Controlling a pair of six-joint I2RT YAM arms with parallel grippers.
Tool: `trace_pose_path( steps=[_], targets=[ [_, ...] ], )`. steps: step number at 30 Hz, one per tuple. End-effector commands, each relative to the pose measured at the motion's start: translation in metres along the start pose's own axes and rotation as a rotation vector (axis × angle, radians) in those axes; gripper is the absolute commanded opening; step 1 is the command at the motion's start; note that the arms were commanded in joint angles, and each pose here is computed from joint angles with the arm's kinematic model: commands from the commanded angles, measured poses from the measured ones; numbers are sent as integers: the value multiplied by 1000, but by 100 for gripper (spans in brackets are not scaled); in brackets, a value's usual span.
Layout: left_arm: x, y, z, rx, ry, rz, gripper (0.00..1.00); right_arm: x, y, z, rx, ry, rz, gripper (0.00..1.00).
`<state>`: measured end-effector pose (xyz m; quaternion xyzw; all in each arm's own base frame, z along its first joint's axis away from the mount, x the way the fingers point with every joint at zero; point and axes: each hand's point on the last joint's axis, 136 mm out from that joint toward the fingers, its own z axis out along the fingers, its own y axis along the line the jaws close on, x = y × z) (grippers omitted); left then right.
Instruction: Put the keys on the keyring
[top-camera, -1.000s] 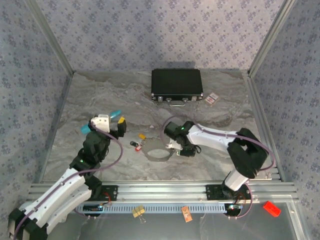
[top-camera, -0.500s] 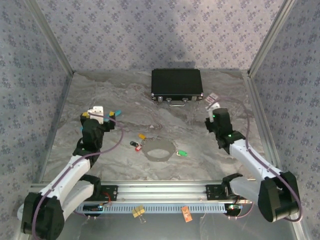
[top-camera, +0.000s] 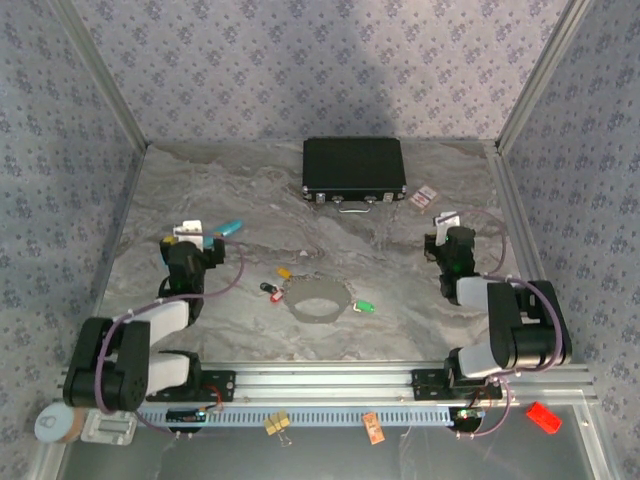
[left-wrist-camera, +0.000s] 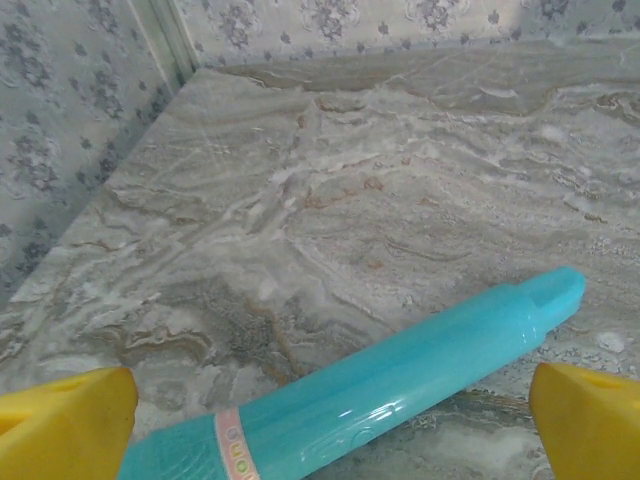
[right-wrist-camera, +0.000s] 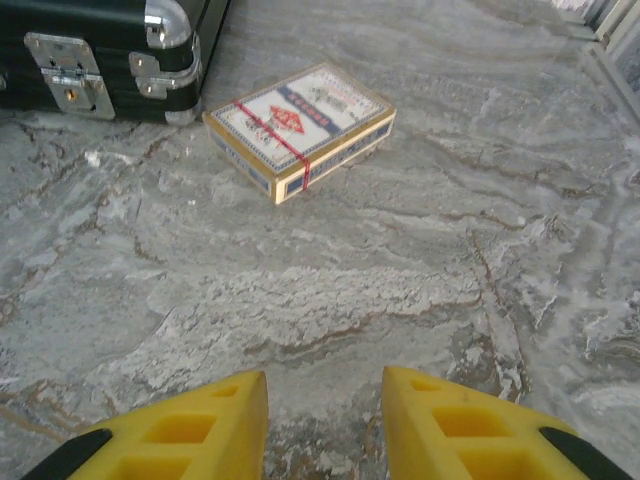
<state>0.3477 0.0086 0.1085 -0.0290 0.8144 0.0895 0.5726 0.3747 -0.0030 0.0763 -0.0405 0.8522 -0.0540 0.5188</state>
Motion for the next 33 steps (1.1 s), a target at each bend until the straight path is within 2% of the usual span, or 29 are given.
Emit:
trace_pose_path(
  steps=[1,4,6,8,10,11,14,15,27,33],
  targets=[
    [-24,-15,4,89,-102,11,100,-15,2,5,-31,-116,39,37],
    [-19,-14,12,100,-120,2,100,-12,-3,9,-46,-78,71,37],
    [-4,-14,22,106,-101,-11,100,-12,-6,11,-49,-66,92,38],
    [-7,-20,29,133,-135,0,100,-11,-7,11,-52,-60,101,38],
    [1,-21,34,164,-28,-2,100,-11,-8,11,-59,-60,109,39],
    [-1,-23,39,191,-38,-12,100,-12,-8,11,-62,-63,112,41],
    [2,3,51,35,34,-71,100,-11,-8,12,-61,-60,112,44],
    [0,7,53,16,21,-86,100,-11,-9,12,-61,-61,112,45],
    [2,3,55,69,53,-92,100,-11,-8,12,-61,-60,112,50],
    [2,-1,55,87,50,-81,100,-12,-8,12,-62,-60,113,57]
  ],
)
